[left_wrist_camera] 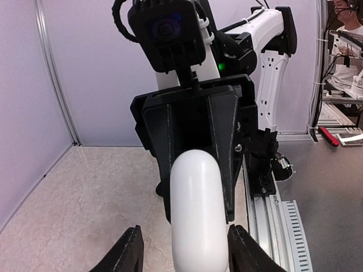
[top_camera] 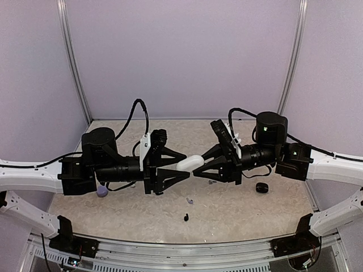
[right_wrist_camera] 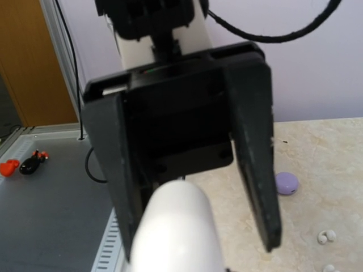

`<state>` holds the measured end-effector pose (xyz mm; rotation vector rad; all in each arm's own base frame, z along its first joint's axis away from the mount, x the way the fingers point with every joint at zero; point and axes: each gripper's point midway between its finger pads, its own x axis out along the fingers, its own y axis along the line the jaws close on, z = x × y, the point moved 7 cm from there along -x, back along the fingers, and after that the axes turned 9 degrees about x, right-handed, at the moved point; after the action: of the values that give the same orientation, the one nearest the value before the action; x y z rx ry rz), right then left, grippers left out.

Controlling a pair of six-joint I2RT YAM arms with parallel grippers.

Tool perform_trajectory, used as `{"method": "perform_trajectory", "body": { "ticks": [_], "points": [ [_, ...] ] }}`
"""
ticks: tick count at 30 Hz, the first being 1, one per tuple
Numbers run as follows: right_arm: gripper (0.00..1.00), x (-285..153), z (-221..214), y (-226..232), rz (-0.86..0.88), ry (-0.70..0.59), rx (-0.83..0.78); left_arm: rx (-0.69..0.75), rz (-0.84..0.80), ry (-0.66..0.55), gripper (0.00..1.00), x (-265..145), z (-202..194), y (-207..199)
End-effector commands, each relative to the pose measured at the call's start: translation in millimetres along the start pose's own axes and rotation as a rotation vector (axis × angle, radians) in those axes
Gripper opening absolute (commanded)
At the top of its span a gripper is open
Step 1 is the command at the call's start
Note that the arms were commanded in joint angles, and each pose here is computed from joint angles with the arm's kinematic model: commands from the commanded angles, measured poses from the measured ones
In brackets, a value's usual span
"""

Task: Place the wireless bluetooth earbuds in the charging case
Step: Pass from the left arm to the right, then open the charging case.

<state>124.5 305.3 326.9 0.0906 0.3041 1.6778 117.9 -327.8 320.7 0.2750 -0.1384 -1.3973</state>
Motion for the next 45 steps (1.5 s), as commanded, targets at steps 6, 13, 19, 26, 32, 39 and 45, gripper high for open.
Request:
{"method": "perform_trajectory", "body": {
  "ticks": [6, 13, 19, 26, 32, 39, 45],
  "points": [
    [0.03, -1.2, -4.3, 1.9, -0.020, 0.029, -0.029, -0.009, 0.052, -0.046, 0.52, -8.5, 12.0, 7.1],
    [0.00, -1.3, -6.7, 1.7, -0.019, 0.044, -0.022, -0.007, 0.092, -0.036, 0.51, -9.2, 10.1, 13.4],
    [0.00, -1.5, -10.1, 1.2, -0.021, 0.053, -0.047, -0.005, 0.115, -0.035, 0.50, -11.5, 10.0, 17.7],
    [0.00, -1.7, -11.0, 1.6, -0.020, 0.058, -0.049, -0.004, 0.154, -0.034, 0.49, -16.1, 9.8, 23.3],
    [0.00, -2.1, -8.3, 2.7, -0.015, 0.050, -0.056, 0.002, 0.159, -0.020, 0.48, -16.5, 6.8, 24.0],
    [0.00, -4.9, -0.7, 6.9, -0.007, 0.021, -0.068, 0.023, 0.173, 0.012, 0.48, -15.9, 2.1, 25.1],
    [0.00, -5.5, -4.1, 1.8, -0.054, 0.027, -0.048, 0.035, 0.200, 0.005, 0.52, -24.3, 11.6, 28.7]
  ]
}}
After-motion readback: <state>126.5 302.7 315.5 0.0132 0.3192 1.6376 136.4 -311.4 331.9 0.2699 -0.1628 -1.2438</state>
